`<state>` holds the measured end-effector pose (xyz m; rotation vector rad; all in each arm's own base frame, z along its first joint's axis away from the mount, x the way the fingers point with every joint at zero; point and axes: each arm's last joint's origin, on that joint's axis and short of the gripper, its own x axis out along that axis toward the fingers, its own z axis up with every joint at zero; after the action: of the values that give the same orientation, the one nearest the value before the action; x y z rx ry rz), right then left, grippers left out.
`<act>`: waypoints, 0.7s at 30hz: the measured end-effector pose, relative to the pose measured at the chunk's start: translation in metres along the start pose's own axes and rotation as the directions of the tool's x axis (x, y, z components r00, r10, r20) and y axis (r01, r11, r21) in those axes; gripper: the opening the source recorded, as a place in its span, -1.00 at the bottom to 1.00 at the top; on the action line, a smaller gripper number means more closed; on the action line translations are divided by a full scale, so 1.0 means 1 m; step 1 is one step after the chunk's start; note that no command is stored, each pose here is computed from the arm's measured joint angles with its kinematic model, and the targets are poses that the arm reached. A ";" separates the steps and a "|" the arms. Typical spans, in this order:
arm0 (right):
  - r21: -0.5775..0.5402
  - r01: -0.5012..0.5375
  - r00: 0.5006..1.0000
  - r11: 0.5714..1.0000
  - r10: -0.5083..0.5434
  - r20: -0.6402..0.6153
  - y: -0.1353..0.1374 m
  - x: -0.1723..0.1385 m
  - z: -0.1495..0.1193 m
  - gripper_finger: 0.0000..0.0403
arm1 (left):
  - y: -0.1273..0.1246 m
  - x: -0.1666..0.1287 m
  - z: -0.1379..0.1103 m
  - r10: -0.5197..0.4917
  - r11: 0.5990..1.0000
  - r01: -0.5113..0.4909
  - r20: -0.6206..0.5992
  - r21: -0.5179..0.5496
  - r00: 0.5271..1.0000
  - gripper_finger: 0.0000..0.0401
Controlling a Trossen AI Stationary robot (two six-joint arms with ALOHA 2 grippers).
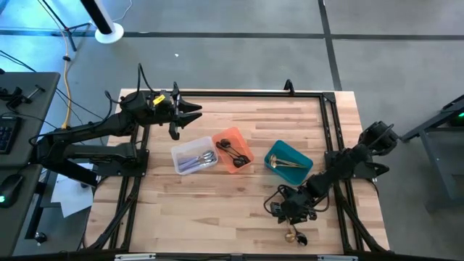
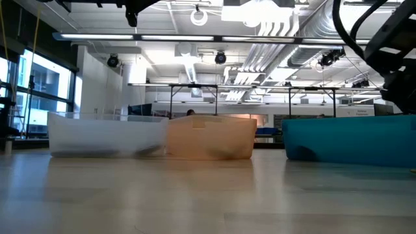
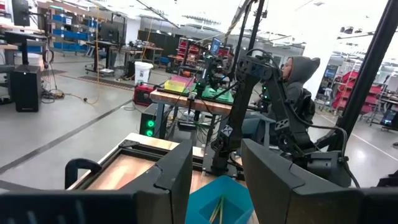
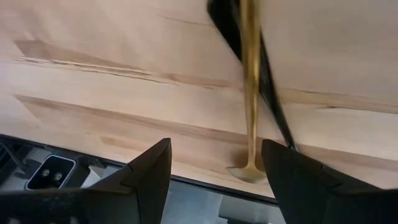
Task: Sort silverware by color (type)
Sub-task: Put the gold spoon into the blue bin
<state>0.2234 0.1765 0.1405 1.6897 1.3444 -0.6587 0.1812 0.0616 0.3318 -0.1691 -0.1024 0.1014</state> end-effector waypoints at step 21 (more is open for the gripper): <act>-0.031 0.117 0.968 0.993 -0.107 0.228 0.035 -0.049 -0.065 0.16 | 0.000 0.000 0.000 0.000 0.999 0.000 0.001 0.046 1.000 -0.36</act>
<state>0.2364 0.2057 0.2230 1.4626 1.2876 -0.8538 0.1812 0.0616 0.3319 -0.1229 -0.1007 0.1036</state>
